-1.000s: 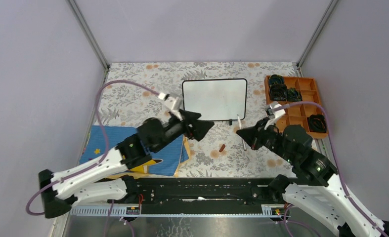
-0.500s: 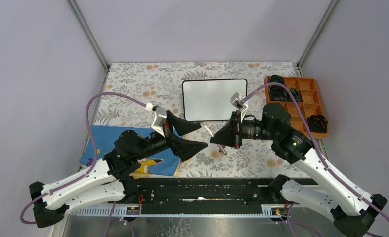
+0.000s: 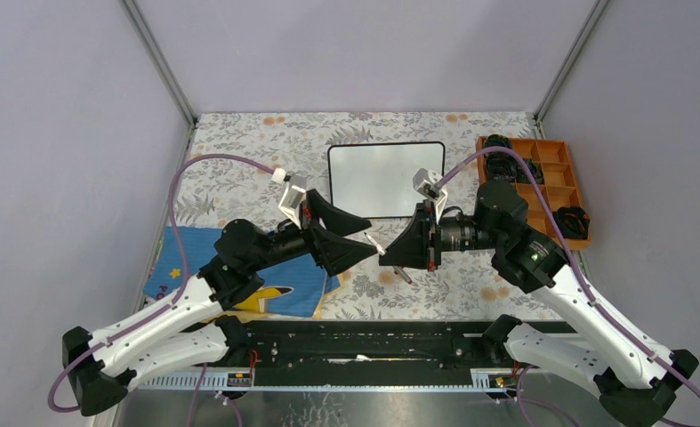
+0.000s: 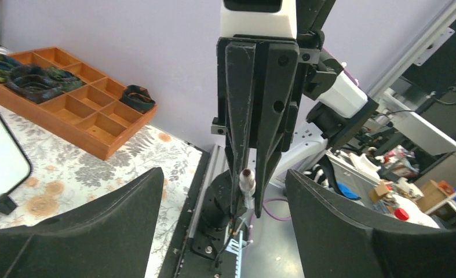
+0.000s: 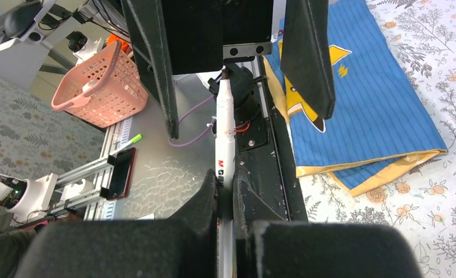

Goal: Write a sentence on the whiteboard
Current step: Adjust the whiteboard marker.

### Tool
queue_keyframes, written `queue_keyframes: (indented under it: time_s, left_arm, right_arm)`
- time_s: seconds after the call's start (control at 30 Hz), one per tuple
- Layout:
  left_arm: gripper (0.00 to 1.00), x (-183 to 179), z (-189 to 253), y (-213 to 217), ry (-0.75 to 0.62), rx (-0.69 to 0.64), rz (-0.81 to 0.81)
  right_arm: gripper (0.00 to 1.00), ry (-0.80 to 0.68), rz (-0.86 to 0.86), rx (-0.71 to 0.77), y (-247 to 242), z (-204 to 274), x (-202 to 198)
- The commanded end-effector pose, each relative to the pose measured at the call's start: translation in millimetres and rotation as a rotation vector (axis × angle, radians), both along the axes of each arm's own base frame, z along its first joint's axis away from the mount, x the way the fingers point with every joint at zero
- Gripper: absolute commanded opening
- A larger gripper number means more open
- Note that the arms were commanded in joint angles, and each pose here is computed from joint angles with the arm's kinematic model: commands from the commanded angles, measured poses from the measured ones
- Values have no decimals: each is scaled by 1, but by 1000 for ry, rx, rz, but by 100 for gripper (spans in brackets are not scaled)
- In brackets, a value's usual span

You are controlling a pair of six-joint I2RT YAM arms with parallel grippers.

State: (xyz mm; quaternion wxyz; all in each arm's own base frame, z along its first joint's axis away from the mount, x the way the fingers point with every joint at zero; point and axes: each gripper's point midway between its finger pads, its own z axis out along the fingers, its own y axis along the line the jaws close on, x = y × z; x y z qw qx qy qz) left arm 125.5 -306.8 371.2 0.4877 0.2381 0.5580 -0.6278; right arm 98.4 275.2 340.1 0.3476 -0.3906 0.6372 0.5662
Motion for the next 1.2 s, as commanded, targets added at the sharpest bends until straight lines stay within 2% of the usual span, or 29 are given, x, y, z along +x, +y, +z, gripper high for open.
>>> queue_keyframes:
  time_s: [0.0,0.33,0.57,1.0,1.1,1.17]
  left_arm:
    - [82,-20,38,1,-58,-109,-119]
    - [60,-23,34,-5,-52,-77,-164]
    - [50,-23,28,-7,-44,-50,-169]
    - [15,-14,26,-8,-22,-54,-126]
    - [0,-10,26,-6,-11,-64,-98]
    - [0,-7,27,-4,-7,-76,-77]
  right_arm:
    - [0,-44,35,17,-2,14,-6]
    - [0,-59,37,4,-3,14,-6]
    - [0,-68,27,7,-3,15,-5]
    - [0,-63,31,10,-4,16,-6]
    - [0,-60,32,11,-3,16,-6]
    - [0,-57,30,19,-3,17,-6]
